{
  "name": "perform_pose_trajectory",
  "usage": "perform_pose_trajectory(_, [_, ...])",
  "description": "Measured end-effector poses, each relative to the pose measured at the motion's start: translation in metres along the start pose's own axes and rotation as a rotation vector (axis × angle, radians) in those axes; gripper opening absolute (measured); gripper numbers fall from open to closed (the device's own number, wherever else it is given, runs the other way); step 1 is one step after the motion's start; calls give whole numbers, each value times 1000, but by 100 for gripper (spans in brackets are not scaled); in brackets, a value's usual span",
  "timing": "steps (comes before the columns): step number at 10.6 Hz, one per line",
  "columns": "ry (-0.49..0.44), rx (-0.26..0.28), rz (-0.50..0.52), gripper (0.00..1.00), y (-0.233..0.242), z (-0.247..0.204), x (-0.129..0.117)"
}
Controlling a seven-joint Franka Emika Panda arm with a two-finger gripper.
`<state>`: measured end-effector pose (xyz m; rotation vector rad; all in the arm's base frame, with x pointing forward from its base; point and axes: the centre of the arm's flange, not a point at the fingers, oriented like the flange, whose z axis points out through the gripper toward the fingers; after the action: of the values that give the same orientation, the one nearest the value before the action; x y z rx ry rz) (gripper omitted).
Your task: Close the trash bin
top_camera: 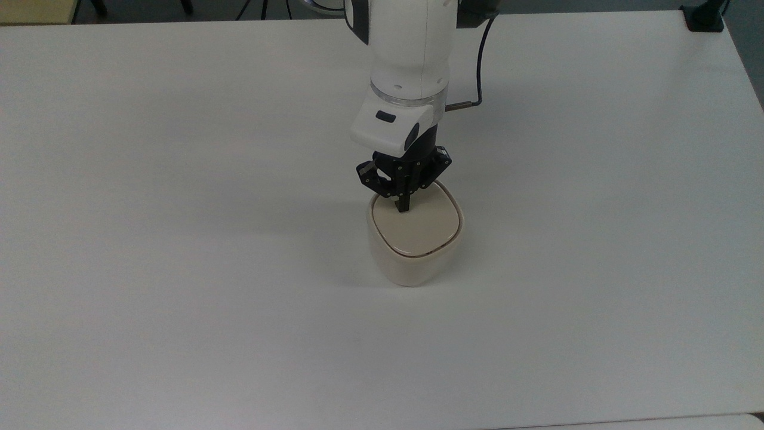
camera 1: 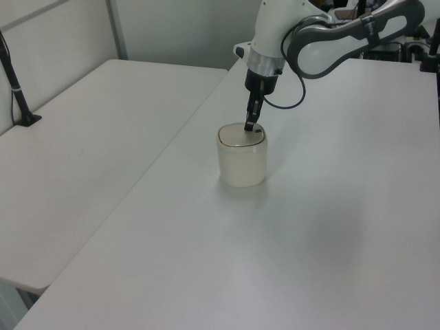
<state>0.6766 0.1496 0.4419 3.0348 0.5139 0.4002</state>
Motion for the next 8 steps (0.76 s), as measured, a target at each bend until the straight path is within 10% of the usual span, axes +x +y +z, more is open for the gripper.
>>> perform_pose_trajectory(8, [-63, 1, 5, 1, 5, -8, -6])
